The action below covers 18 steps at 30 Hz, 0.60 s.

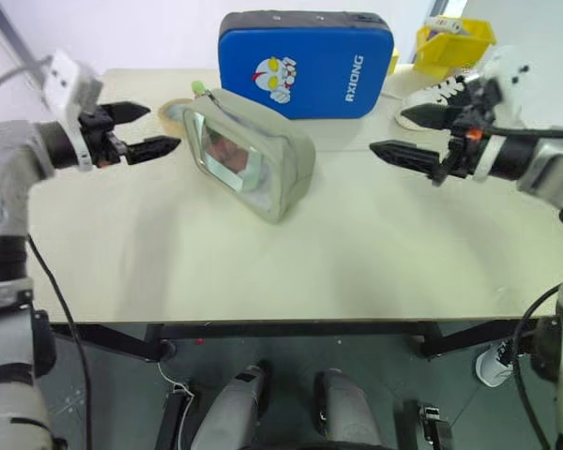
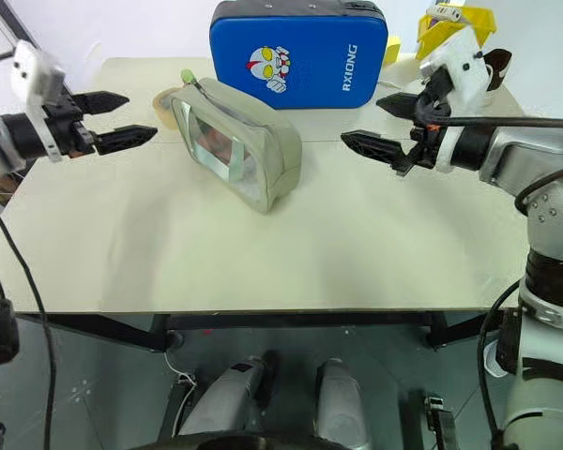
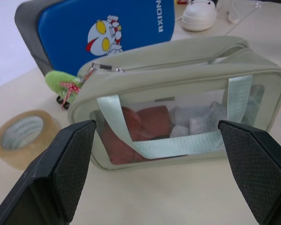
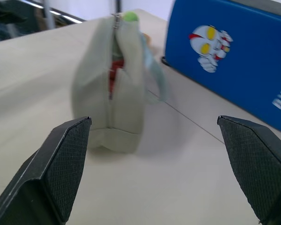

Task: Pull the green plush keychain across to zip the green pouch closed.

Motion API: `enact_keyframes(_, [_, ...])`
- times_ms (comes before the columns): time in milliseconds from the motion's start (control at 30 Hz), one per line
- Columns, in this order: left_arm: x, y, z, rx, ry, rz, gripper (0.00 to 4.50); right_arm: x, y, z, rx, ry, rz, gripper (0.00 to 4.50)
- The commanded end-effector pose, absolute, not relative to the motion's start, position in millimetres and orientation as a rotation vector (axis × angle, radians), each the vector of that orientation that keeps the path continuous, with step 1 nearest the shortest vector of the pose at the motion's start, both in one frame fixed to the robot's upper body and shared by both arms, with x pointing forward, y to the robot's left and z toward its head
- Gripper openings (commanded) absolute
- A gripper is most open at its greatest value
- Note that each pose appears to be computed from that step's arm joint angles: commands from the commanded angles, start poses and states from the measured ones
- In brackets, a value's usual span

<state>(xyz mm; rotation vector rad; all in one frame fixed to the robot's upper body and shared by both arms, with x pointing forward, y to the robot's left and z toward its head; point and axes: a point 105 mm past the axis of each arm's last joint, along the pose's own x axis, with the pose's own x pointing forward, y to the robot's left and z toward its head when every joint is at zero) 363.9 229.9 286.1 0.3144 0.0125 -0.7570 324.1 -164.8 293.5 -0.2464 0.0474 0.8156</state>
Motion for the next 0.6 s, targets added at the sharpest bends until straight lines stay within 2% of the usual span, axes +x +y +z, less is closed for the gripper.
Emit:
enact_keyframes(33, [359,233,293,0.336,0.0,-0.783,4.44,322,-158,306,-0.271,0.015,0.842,4.5])
enact_keyframes(467, [361,236,303,0.326,-0.038,-0.745,4.44,329,-145,309,-0.312,-0.01,0.863,4.5])
enact_keyframes(600, [344,223,306,0.308,-0.03,-0.826,4.44,332,-100,312,-0.337,-0.059,0.981,4.5])
